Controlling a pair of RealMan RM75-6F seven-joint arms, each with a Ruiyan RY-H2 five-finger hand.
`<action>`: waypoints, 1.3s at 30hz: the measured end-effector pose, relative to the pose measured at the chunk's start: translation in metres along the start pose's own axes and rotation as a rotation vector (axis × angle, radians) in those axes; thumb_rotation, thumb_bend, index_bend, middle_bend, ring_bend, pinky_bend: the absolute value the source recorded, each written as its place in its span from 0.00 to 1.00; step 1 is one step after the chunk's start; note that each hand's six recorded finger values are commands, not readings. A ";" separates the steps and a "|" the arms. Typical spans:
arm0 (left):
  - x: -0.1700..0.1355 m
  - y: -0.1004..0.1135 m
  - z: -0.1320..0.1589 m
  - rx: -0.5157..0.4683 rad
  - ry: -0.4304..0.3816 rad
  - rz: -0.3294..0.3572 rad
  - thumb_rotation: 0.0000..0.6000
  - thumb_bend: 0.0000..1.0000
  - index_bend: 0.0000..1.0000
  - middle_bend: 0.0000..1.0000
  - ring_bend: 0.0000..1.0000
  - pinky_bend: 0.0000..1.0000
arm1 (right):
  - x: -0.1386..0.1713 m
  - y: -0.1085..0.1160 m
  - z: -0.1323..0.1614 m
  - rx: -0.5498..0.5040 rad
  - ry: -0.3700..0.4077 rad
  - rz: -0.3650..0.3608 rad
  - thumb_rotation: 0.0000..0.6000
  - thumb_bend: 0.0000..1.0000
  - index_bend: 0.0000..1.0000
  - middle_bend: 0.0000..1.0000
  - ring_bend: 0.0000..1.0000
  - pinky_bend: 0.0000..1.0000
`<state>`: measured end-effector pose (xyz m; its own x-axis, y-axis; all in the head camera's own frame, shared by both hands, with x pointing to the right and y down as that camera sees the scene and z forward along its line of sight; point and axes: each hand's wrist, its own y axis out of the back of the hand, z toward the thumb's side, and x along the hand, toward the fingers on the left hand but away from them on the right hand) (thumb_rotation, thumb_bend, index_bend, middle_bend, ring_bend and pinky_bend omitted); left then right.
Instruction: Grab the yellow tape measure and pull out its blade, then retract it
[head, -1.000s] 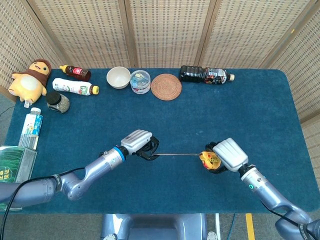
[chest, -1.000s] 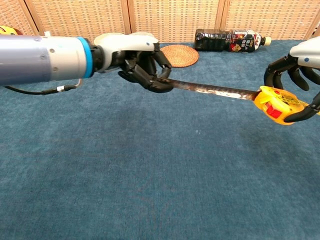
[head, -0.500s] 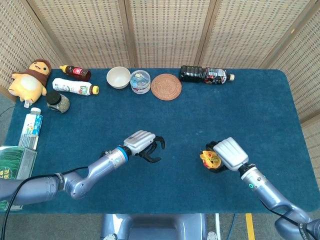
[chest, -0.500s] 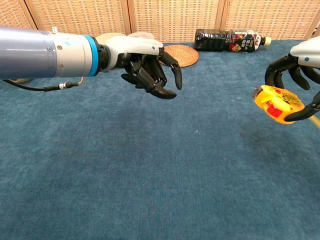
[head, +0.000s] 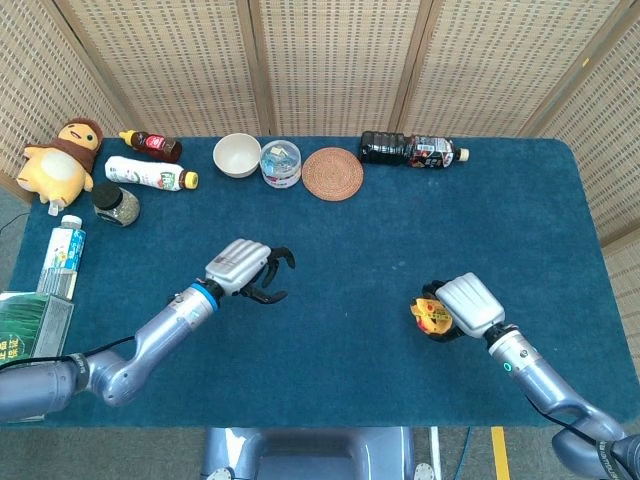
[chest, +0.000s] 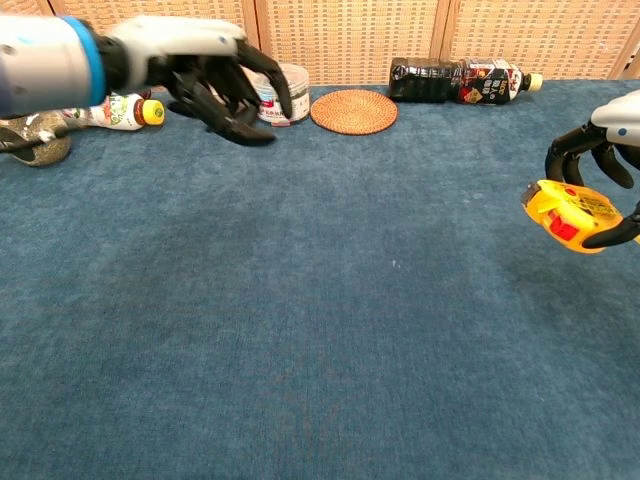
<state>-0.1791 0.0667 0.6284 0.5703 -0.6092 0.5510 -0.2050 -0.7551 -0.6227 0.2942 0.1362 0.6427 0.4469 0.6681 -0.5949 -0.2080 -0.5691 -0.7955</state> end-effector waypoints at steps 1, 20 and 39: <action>-0.005 0.005 -0.004 0.010 0.010 0.017 0.86 0.27 0.33 0.70 0.69 0.92 | -0.001 -0.002 -0.002 0.003 -0.004 0.005 0.82 0.20 0.59 0.62 0.62 0.66; -0.126 0.064 -0.078 0.154 0.245 0.199 0.80 0.26 0.33 0.70 0.66 0.89 | -0.028 -0.048 -0.021 0.034 -0.091 0.120 0.82 0.20 0.30 0.39 0.42 0.50; -0.156 0.062 -0.111 0.104 0.345 0.216 0.88 0.26 0.39 0.70 0.60 0.80 | -0.022 -0.022 -0.018 0.010 -0.109 0.080 0.82 0.20 0.19 0.32 0.36 0.43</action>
<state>-0.3689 0.0879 0.5653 0.2200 -0.8095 0.5444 -0.1993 -0.5836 -0.7872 0.3049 0.1249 0.6754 0.3318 0.6689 -0.6652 -0.2482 -0.6184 -0.7457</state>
